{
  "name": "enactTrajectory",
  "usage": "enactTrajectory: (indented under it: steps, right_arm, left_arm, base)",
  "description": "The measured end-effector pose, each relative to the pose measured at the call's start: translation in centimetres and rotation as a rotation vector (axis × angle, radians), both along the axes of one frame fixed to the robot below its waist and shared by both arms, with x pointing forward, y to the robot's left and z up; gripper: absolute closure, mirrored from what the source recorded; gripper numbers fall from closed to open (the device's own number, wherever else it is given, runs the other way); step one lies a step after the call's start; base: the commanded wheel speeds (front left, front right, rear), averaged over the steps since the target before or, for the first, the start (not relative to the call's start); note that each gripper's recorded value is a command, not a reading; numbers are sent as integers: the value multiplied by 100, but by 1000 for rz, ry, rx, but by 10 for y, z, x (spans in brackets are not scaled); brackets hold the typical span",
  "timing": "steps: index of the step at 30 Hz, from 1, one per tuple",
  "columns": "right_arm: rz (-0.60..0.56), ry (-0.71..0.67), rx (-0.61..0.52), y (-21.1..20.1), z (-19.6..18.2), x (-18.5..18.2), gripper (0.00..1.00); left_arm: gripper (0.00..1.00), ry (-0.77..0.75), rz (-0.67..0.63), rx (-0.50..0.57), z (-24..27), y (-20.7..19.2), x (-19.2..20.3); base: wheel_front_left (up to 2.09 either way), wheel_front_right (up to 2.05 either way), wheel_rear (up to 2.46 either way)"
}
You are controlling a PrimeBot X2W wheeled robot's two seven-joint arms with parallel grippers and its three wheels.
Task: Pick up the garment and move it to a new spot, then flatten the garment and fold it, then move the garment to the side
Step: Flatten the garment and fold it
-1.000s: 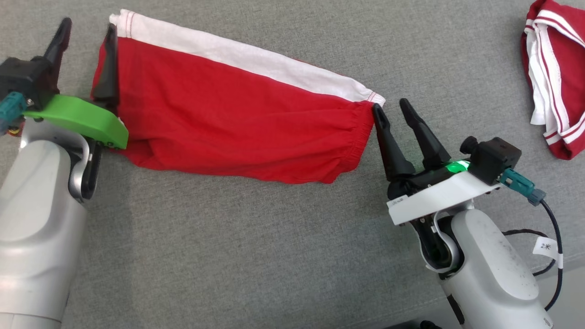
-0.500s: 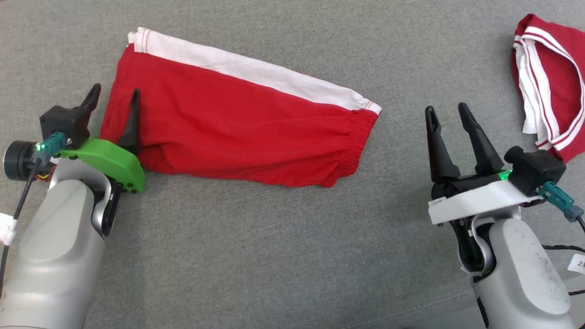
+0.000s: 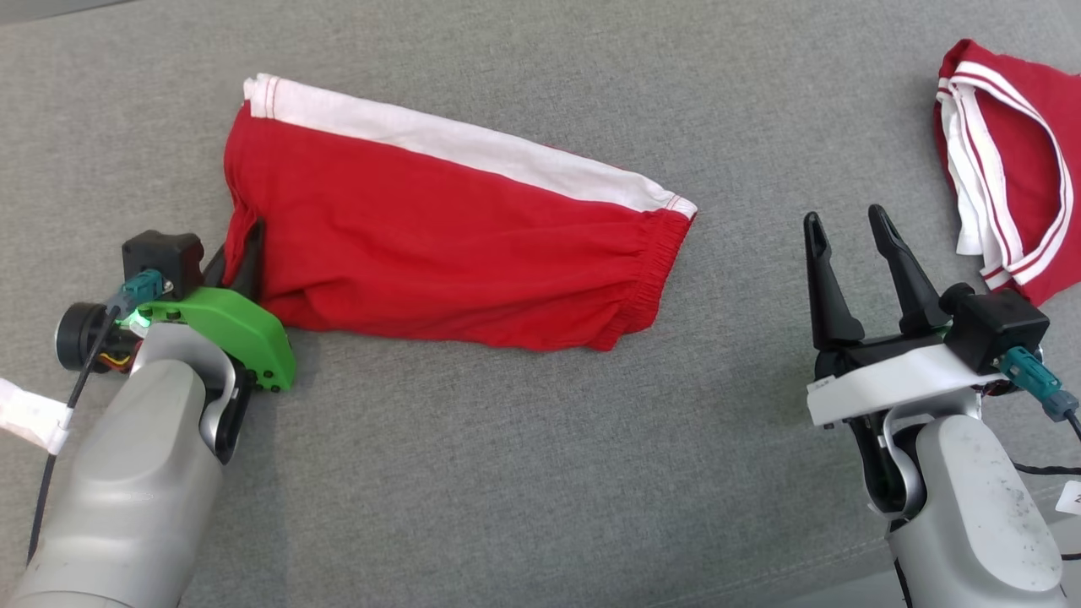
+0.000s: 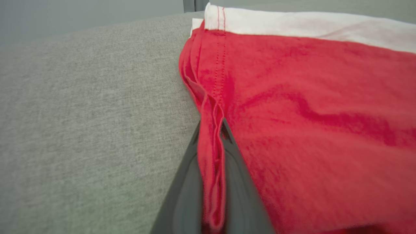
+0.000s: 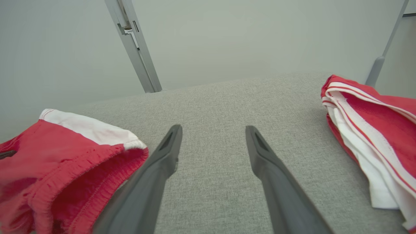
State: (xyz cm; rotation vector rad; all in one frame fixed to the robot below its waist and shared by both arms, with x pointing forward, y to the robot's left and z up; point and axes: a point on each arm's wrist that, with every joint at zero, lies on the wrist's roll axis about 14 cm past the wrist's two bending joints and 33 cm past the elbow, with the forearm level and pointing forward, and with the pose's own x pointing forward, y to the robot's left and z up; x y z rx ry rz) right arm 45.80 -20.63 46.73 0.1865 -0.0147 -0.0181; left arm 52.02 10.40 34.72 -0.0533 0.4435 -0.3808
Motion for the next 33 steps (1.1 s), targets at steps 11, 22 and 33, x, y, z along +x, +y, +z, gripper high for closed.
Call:
enactTrajectory:
  steps: [11, 22, 33]
  right_arm:
    - [48, 27, -23, 18, -3, -11, 0]
    - [176, 31, -17, 65, -3, -11, 0]
    - [425, -70, 17, 158, 31, 9, 0]
  left_arm:
    - [100, 27, 151, -84, 9, 34, -47]
    - [91, -6, 342, -104, 20, 76, -110]
    - [0, -136, 446, -113, 55, 103, -125]
  base:
    - [0, 0, 0]
    - [0, 0, 0]
    - [0, 0, 0]
